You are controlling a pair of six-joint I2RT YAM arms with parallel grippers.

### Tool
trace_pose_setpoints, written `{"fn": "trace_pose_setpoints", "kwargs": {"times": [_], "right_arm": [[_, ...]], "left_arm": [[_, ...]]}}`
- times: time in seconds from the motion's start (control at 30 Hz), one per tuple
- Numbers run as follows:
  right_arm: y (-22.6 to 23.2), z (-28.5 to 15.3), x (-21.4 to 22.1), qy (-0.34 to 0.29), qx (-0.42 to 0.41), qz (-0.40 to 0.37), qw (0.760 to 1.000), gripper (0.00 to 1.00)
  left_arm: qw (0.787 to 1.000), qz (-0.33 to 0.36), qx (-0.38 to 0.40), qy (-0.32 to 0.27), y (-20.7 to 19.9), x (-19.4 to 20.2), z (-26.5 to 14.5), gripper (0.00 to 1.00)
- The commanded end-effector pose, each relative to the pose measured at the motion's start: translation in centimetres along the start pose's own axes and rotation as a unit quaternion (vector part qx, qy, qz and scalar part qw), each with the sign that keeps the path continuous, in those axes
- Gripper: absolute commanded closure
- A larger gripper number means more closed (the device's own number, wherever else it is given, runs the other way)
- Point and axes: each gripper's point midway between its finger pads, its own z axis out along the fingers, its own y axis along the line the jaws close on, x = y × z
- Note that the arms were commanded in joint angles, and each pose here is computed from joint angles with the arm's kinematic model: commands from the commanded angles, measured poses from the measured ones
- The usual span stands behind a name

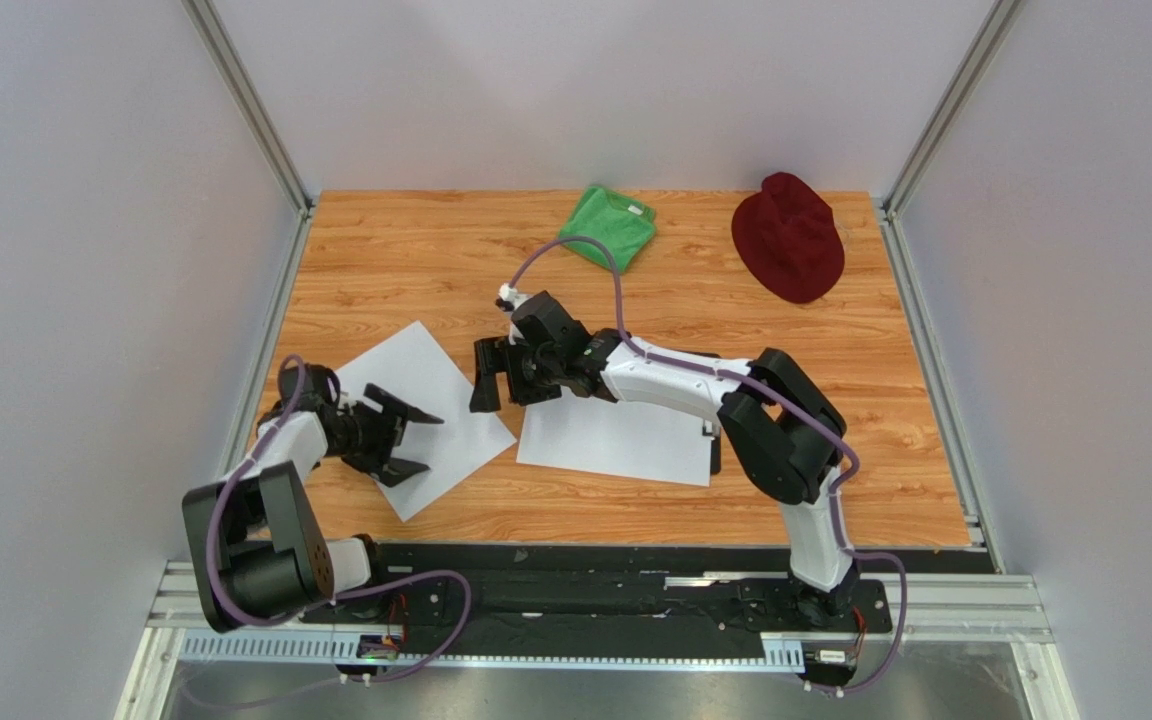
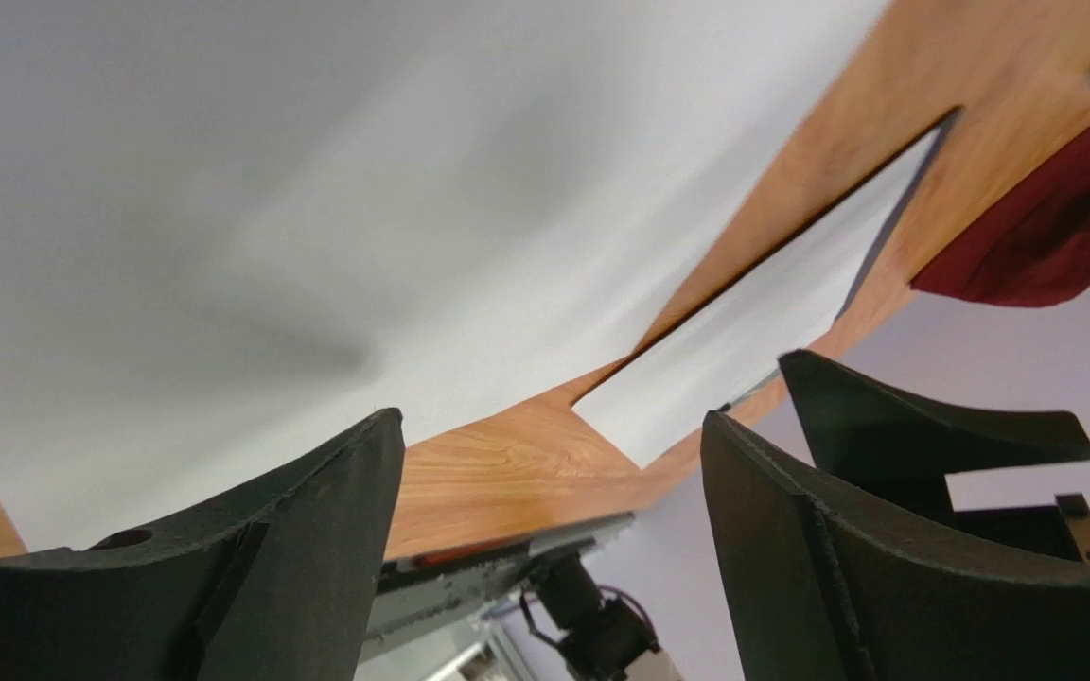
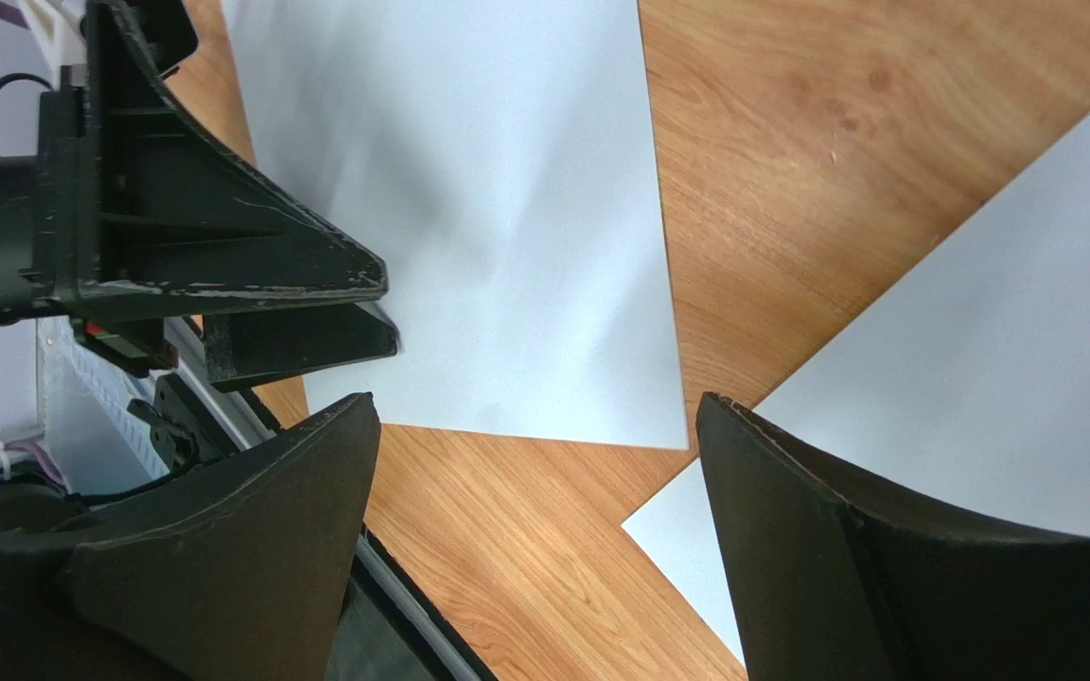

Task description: Put the files into the folder

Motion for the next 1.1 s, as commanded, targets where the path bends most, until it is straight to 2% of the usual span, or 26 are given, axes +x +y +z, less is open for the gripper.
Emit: {"fn": "trace_pose_setpoints", "kwargs": {"times": [0.0,0.1,0.23,0.37,0.5,0.63,0.73,0.77,0.8,0.87,1.07], "right_arm": [[-0.2,1.8,-0.5,0.018,0.012,-0.104,0.994,0.17],[-0.8,2.5,-0.3,0.02,0.054,-0.154,0.986,0.15],[-1.3,3.0,-1.0,0.025,0.102,-0.171,0.98,0.13],[-2.3,4.2,1.1,0.053,0.119,-0.178,0.975,0.13],[-2.8,4.8,2.3,0.052,0.153,-0.193,0.968,0.13],[-2.8,5.7,3.8,0.067,0.148,-0.186,0.969,0.13],[-1.7,6.0,5.5,0.088,0.103,-0.168,0.976,0.13],[-0.9,6.3,5.1,0.074,0.08,-0.155,0.982,0.13],[-0.5,6.2,6.4,0.092,0.051,-0.144,0.984,0.12],[1.7,5.9,6.0,0.089,-0.018,-0.113,0.989,0.11],[3.9,4.2,4.8,0.093,-0.166,-0.022,0.981,0.1]], "left_arm": [[0.991,0.078,0.004,-0.107,-3.1,-2.7,-3.9,0.12],[0.99,0.057,-0.013,-0.127,-3.2,-3.8,-4.2,0.05],[0.994,0.023,-0.03,-0.104,-2.7,-5.0,-2.4,0.04],[0.997,-0.018,-0.034,-0.071,-1.9,-5.5,-0.2,0.05],[0.996,-0.033,-0.043,-0.071,-1.1,-5.7,0.4,0.05],[0.996,-0.047,-0.039,-0.065,-0.5,-5.1,0.8,0.05],[0.996,-0.054,-0.031,-0.06,-0.5,-4.9,1.0,0.05],[0.996,-0.056,-0.029,-0.057,-0.5,-4.8,1.0,0.05],[0.997,-0.059,-0.025,-0.053,-0.6,-4.6,1.1,0.05],[0.997,-0.059,-0.022,-0.053,-0.7,-4.5,1.1,0.05],[0.997,-0.055,-0.016,-0.043,-0.7,-4.0,1.0,0.05]]}}
